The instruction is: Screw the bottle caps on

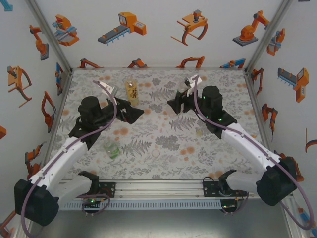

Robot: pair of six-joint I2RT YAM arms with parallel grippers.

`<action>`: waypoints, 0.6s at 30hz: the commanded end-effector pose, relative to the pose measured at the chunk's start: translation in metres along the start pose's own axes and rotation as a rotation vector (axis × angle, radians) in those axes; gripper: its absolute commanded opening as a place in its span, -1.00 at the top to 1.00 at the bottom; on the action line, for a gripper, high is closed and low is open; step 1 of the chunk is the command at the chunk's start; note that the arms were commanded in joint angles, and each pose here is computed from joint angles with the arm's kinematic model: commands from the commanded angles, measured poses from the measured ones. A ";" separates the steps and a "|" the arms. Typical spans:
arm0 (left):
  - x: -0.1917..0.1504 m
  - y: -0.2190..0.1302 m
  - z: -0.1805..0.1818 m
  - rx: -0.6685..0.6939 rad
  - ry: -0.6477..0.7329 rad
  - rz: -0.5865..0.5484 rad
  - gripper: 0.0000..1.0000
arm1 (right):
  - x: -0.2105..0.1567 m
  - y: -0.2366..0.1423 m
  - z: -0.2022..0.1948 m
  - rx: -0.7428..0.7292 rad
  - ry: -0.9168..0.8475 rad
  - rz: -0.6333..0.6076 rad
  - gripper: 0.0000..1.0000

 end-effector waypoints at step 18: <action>0.062 0.019 -0.153 -0.685 0.329 -0.137 -0.95 | 0.091 -0.070 0.105 0.628 -0.017 -0.215 0.03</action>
Point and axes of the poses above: each hand's point on the last joint's axis, 136 mm out from that joint toward the fingers, its own y axis out along the fingers, its own z axis along the line the jaws close on, x = y × z, the point moved 3 cm from there along -y, back along the fingers, and after that the axes turned 3 degrees about y, right-handed, at the moved point
